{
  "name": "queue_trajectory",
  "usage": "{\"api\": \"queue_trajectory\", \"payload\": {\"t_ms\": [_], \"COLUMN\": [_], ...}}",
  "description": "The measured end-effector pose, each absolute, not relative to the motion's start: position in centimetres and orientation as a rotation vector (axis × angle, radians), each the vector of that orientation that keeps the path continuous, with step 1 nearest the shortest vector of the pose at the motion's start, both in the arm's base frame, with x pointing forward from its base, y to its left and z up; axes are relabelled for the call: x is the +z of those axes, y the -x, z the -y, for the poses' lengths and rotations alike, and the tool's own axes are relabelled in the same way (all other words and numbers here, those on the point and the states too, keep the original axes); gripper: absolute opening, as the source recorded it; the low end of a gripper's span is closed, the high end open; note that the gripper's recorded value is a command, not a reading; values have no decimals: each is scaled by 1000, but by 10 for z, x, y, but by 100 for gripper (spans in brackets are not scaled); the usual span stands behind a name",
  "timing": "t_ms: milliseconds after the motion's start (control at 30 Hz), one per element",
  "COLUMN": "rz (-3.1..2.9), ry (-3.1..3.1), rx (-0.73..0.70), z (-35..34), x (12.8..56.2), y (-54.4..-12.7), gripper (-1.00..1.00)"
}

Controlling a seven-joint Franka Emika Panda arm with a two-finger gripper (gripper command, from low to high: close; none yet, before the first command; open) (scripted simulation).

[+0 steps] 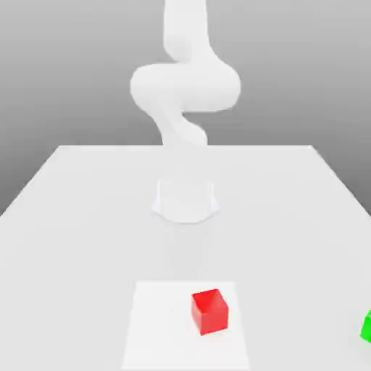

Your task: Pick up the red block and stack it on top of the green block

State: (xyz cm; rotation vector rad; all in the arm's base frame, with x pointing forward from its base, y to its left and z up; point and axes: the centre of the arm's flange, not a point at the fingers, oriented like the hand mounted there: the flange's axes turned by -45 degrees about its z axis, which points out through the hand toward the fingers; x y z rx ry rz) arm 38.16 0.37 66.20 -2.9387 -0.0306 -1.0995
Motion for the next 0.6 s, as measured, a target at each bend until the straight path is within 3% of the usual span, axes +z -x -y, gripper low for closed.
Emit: {"api": "queue_trajectory", "payload": {"t_ms": [133,300,600], "rz": [121,231,438], "ry": [3009,3069,3108], "rx": [-890,-632,-159], "z": [-12,-23,-41], "x": [574,462,268], "y": [-426,-453,-431], "gripper": [0,0,0]}}
